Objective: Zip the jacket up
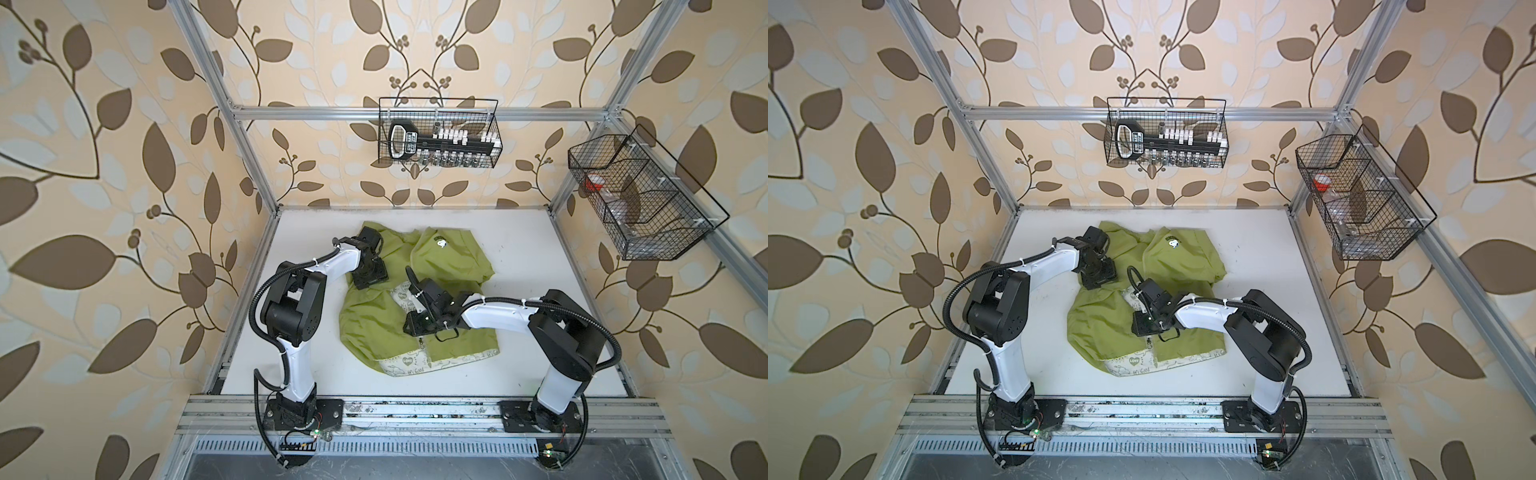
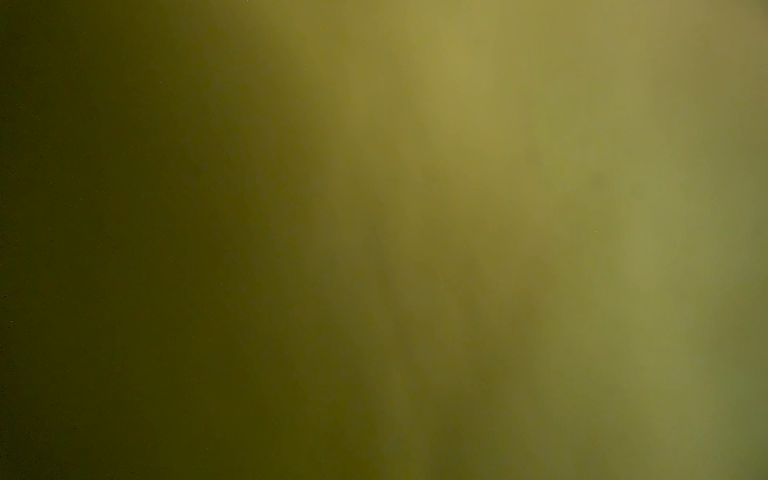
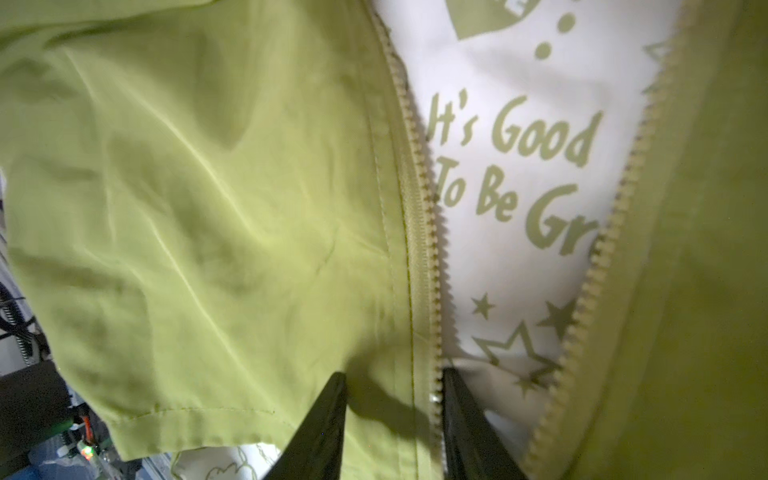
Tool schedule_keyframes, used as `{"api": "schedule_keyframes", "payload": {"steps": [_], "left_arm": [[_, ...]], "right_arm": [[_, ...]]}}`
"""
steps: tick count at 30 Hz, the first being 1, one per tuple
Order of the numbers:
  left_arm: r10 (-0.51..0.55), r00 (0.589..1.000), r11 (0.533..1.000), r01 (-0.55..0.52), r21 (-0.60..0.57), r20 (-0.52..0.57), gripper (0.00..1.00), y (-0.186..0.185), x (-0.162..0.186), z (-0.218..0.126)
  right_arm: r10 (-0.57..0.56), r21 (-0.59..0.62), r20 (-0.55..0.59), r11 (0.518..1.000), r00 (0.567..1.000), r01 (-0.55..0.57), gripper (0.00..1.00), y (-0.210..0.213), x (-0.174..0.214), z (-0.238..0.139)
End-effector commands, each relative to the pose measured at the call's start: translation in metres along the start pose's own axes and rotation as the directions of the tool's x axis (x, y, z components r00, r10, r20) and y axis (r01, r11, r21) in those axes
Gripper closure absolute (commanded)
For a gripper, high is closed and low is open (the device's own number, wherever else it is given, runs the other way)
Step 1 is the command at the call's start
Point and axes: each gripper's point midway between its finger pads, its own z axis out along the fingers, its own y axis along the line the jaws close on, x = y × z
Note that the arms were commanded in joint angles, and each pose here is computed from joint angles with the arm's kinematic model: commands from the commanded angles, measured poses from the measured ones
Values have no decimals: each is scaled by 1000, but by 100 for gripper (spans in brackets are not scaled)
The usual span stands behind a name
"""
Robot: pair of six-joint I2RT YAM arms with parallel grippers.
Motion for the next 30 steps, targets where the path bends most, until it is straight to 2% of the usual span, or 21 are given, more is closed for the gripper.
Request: {"api": "schedule_keyframes", "payload": {"steps": [1, 5, 10, 12, 18, 20, 30], "left_arm": [[-22, 1000, 1000, 22, 8, 4, 40, -3, -13, 5], [-64, 998, 998, 64, 6, -8, 42, -1, -19, 19], [-115, 993, 993, 115, 31, -6, 42, -3, -28, 27], [-125, 992, 991, 125, 39, -9, 43, -5, -30, 30], [-146, 989, 987, 147, 70, -17, 43, -12, -33, 35], [-151, 989, 985, 151, 88, -7, 43, -15, -37, 33], [-198, 974, 962, 172, 213, 109, 29, -33, -81, -14]], "right_arm": [[15, -84, -22, 996, 1000, -17, 68, 10, 8, 2], [34, -146, -13, 989, 999, -35, 76, 20, 9, -10], [53, -234, -7, 971, 999, -53, 79, 37, 13, -19], [53, -246, -8, 968, 999, -53, 81, 41, 16, -17], [77, -250, -37, 964, 996, -84, 96, 42, 20, -3], [85, -253, -38, 963, 996, -92, 100, 42, 19, -2], [110, -260, 15, 960, 994, -102, 100, 45, 23, -33]]}}
